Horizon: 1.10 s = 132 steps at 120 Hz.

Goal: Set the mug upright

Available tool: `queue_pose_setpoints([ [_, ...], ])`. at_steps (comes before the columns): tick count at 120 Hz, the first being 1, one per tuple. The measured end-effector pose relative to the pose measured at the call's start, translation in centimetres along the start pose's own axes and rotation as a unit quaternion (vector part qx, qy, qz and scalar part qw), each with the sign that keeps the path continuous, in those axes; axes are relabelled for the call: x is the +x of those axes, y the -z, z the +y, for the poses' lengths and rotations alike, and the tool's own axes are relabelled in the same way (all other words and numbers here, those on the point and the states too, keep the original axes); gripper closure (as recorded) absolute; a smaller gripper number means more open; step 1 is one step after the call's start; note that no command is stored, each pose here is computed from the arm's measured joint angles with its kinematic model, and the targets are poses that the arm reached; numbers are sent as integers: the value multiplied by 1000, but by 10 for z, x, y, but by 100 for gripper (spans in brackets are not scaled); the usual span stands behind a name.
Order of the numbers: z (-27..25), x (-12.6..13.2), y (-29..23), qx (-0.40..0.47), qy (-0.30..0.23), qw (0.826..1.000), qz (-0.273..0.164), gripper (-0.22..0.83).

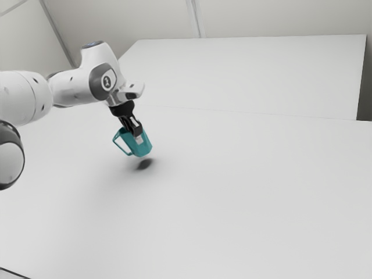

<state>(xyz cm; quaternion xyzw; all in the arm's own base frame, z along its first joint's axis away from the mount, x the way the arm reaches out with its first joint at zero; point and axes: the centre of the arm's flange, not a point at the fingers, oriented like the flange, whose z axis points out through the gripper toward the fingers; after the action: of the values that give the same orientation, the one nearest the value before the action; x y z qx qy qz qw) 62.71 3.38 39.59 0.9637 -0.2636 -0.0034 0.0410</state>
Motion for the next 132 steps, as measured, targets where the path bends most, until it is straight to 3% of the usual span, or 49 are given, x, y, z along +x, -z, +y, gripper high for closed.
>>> queue_pose_setpoints([
  [61,13,67,-36,135,-59,989,-16,78],
  [126,4,70,-64,140,-74,986,-57,79],
  [132,5,70,-65,141,-77,985,-59,70],
])
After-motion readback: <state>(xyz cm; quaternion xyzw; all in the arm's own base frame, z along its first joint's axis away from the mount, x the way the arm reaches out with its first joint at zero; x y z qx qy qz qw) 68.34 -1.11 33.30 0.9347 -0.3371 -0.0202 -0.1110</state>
